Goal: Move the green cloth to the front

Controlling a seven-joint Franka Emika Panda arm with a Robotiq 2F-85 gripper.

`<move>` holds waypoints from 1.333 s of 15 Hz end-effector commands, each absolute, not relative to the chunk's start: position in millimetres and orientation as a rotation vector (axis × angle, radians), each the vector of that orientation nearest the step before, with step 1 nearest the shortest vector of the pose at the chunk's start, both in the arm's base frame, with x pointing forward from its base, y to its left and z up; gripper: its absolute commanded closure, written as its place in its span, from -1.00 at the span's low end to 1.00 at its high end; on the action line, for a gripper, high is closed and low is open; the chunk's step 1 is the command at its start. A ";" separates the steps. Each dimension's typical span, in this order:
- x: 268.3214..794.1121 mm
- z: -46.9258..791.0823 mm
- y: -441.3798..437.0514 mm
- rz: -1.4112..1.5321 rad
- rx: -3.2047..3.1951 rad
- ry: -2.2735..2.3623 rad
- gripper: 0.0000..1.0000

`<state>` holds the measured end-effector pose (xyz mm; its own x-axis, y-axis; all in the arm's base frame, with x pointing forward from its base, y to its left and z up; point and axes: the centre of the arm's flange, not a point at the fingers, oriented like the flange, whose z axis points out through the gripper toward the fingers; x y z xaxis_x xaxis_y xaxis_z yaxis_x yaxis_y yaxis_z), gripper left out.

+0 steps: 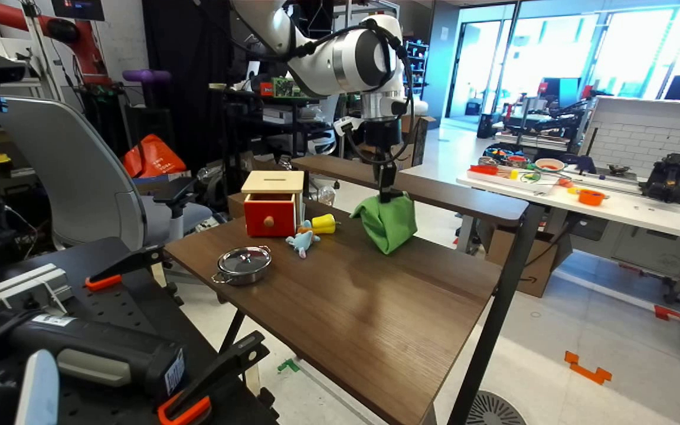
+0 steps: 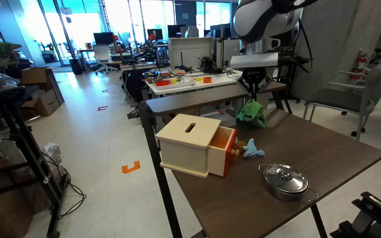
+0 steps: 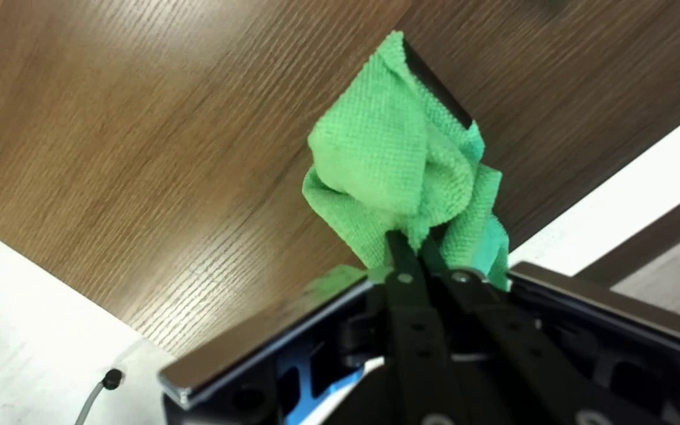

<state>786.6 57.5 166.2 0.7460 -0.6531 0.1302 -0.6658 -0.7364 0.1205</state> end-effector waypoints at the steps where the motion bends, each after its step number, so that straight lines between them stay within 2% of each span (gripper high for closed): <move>1: 711.9 178.2 37.9 0.056 2.781 -1.013 0.98; 13: 608.6 65.2 -45.8 -0.143 2.759 -0.983 0.98; 17: 580.8 62.3 -59.8 -0.160 2.759 -0.989 0.98; 18: 574.4 62.8 -61.3 -0.171 2.756 -0.987 0.43; 20: 565.2 63.0 -63.1 -0.191 2.754 -0.974 0.28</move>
